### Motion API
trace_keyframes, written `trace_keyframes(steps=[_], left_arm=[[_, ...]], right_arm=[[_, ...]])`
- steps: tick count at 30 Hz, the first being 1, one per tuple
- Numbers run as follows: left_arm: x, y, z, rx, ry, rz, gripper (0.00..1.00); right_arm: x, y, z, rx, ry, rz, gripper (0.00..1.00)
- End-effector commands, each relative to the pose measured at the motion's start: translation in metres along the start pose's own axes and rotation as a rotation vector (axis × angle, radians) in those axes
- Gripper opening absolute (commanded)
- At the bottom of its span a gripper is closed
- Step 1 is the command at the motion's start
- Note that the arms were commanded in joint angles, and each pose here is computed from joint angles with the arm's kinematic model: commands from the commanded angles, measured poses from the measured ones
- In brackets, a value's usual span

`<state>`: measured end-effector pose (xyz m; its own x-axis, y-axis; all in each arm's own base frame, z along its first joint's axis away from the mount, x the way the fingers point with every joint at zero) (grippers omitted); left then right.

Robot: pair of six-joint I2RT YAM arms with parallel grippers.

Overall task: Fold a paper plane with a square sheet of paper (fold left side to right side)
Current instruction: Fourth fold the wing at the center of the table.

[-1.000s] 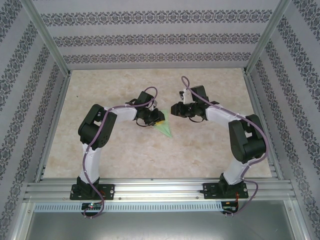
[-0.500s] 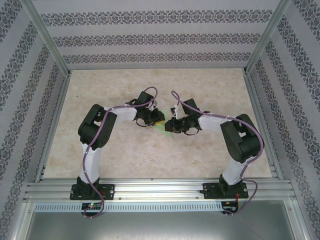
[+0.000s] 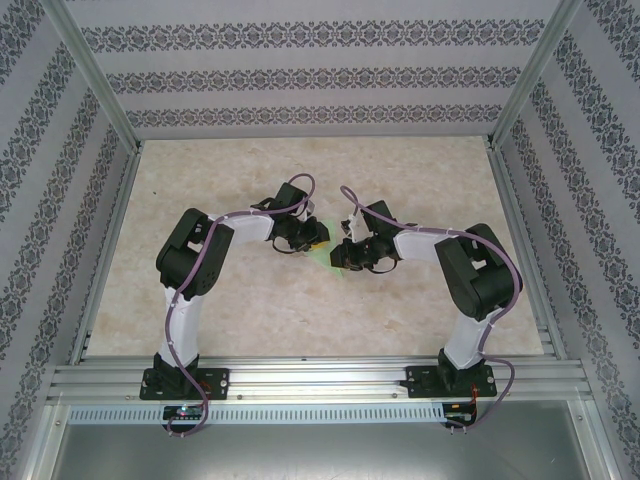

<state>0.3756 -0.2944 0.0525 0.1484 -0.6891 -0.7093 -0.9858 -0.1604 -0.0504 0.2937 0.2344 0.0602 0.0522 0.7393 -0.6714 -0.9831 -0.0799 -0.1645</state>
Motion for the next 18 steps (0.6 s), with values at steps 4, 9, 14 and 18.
trace_keyframes(steps=[4,9,14,18], left_arm=[[0.012,0.017,0.032,-0.045,-0.115,0.040,0.25],[0.012,0.016,0.032,-0.045,-0.117,0.040,0.25],[0.012,0.016,0.031,-0.042,-0.114,0.040,0.25],[0.012,0.016,0.032,-0.042,-0.117,0.040,0.24]], right_arm=[[0.008,0.006,-0.007,-0.013,0.037,0.025,0.17],[0.010,0.013,-0.012,0.000,0.055,0.050,0.17],[0.014,0.021,-0.015,0.005,0.074,0.078,0.17],[0.014,0.025,-0.019,0.016,0.100,0.089,0.17]])
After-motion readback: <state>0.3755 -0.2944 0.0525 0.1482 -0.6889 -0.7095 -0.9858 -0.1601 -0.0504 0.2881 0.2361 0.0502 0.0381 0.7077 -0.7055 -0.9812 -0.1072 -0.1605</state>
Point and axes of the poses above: each hand's point on the last joint's axis, 136 mm out from that joint toward the fingers, its own x axis out along the fingers, its own z axis along the line the jaws close on, y = z × x, the point moved 4 cm from there along -x, back along the fingers, and after that the axes turned 2 degrees about x, right-handed, at the moved point
